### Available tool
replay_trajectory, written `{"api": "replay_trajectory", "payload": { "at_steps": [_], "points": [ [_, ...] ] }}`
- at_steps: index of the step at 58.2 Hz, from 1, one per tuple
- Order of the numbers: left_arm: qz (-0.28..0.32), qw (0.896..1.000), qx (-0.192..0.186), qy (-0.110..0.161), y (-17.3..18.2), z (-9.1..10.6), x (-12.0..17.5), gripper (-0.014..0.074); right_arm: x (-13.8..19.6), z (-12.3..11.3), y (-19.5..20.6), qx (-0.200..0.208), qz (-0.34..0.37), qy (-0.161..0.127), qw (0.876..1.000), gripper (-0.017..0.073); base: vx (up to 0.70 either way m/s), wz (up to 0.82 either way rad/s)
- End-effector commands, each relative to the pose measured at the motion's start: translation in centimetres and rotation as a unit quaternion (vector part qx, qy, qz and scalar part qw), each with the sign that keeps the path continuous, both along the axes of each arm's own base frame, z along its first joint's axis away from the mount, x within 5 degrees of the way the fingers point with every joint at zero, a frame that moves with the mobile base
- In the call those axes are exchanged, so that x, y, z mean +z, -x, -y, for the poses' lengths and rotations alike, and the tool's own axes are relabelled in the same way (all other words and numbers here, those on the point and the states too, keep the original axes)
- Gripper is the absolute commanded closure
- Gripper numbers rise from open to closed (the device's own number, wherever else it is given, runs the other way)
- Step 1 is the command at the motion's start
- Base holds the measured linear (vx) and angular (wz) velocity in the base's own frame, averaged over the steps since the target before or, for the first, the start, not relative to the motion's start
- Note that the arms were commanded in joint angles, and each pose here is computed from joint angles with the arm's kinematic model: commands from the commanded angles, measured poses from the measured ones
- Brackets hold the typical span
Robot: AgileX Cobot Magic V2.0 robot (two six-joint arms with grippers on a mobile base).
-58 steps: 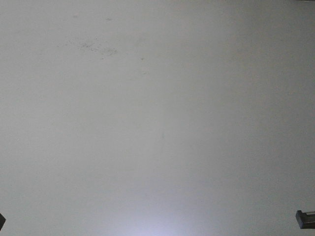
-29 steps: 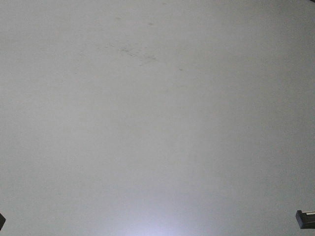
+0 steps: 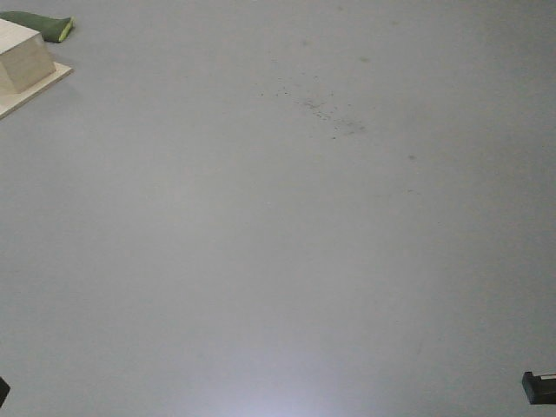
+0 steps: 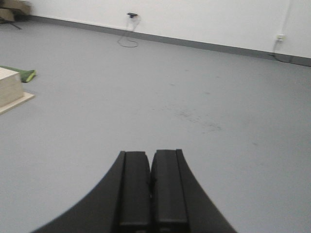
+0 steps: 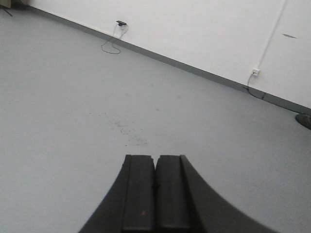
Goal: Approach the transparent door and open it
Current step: 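Turn and drive toward the white-framed glass sliding door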
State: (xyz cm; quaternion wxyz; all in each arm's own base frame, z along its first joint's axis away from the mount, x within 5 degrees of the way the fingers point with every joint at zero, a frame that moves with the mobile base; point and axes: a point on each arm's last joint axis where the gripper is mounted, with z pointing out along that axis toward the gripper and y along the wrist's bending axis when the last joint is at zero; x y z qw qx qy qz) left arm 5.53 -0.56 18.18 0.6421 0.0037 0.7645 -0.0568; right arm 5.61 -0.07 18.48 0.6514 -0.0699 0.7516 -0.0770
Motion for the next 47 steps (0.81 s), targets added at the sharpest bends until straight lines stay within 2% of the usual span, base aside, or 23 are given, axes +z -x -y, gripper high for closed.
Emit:
{"api": "replay_trajectory", "payload": {
  "at_steps": [1,47],
  "points": [
    [0.039,0.999,0.003,0.009,-0.1,-0.02,0.51,0.06,0.67,0.1,0.03,-0.006,0.045,0.007,0.999,0.0565,0.36,0.4],
    [0.039,0.999,0.003,0.009,-0.1,-0.02,0.51,0.06,0.67,0.1,0.03,-0.006,0.045,0.007,0.999,0.0565,0.43,0.38]
  ]
}}
